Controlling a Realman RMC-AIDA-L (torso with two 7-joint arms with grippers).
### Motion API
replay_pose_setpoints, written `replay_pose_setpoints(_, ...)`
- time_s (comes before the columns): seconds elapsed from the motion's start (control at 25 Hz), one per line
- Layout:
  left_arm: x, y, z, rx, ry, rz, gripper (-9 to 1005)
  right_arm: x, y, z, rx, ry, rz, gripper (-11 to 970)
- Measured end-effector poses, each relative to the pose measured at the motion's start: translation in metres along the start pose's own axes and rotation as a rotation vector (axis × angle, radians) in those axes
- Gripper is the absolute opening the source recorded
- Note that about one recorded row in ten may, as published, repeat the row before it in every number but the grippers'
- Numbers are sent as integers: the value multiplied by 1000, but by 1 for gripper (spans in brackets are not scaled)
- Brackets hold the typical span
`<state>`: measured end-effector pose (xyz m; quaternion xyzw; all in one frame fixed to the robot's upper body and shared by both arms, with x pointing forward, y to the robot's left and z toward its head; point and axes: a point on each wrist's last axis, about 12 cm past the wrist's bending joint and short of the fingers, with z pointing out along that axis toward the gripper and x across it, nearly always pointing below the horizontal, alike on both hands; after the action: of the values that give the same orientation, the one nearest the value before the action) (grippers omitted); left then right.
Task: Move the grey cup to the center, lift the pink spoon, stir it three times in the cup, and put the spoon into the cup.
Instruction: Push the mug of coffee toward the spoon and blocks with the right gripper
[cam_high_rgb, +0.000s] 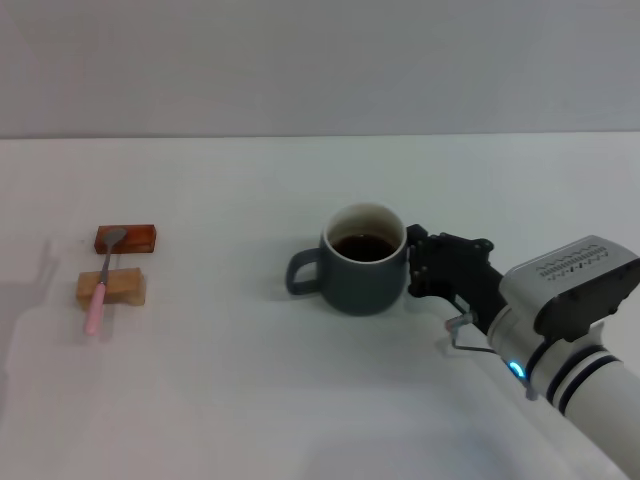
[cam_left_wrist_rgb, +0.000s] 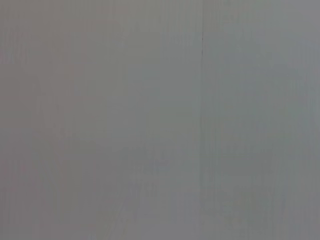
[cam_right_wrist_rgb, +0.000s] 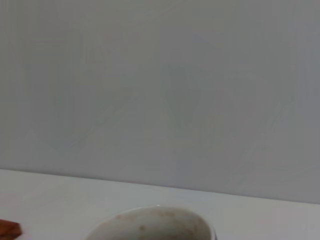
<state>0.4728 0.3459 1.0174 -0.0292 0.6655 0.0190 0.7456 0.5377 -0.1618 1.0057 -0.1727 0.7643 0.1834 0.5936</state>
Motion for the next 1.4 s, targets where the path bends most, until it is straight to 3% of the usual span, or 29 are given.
replay_pose_setpoints(0.48, 0, -3, 1, 17, 1, 1, 830, -3, 21, 4, -98, 1, -38, 0)
replay_pose_setpoints(0.84, 1, -3, 1, 16, 4, 2, 830, -2, 6, 3, -37, -1, -25, -1)
replay_pose_setpoints(1.4, 0, -5, 6, 24, 2, 0, 829, -7, 15, 7, -69, -12, -21, 0)
